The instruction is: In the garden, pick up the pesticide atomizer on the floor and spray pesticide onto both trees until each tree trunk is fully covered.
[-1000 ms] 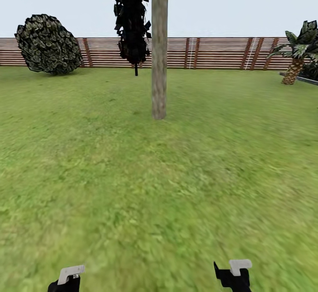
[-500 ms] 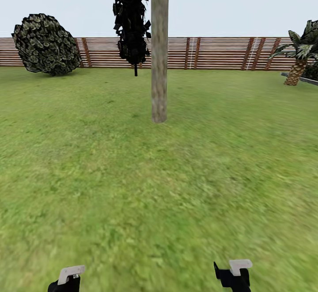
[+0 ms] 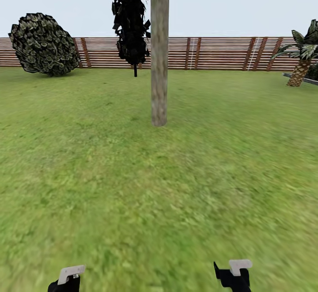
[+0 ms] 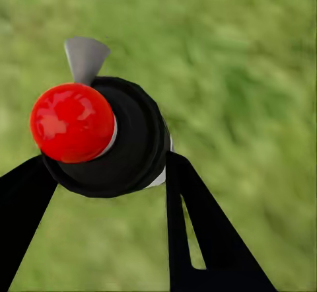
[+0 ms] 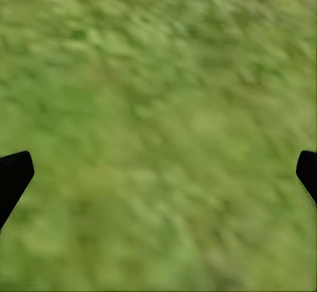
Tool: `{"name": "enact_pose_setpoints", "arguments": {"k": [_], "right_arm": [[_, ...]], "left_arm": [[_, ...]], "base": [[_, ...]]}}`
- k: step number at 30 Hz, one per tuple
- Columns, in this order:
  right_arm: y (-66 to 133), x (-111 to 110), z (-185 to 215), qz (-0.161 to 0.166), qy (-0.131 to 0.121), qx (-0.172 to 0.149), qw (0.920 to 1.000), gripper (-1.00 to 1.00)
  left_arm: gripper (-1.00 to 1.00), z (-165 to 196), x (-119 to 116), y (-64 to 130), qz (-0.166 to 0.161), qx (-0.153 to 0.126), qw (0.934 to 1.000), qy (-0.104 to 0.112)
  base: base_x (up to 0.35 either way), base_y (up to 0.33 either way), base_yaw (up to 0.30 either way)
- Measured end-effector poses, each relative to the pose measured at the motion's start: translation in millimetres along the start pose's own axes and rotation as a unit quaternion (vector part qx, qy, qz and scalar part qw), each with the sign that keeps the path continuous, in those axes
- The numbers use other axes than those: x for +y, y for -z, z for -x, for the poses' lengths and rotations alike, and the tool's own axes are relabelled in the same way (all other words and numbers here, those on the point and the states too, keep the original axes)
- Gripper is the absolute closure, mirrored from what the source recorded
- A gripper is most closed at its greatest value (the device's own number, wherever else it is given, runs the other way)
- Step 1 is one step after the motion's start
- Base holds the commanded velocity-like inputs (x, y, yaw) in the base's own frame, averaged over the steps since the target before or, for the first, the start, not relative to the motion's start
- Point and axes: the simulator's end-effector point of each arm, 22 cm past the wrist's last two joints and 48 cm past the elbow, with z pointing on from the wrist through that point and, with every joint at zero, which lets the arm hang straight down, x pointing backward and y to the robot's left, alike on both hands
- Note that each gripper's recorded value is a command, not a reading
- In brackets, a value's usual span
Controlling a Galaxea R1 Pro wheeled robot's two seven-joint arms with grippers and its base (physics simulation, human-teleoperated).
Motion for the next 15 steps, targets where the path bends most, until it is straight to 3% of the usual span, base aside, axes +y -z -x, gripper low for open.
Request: {"name": "enact_pose_setpoints", "arguments": {"k": [15], "right_arm": [[0.0,0.0,0.0,0.0,0.0,0.0,1.0,-1.0]], "left_arm": [[1.0,-0.6,0.0,0.1,0.0,0.001,1.0,0.0]], "base": [[0.339,0.0,0.0]]}}
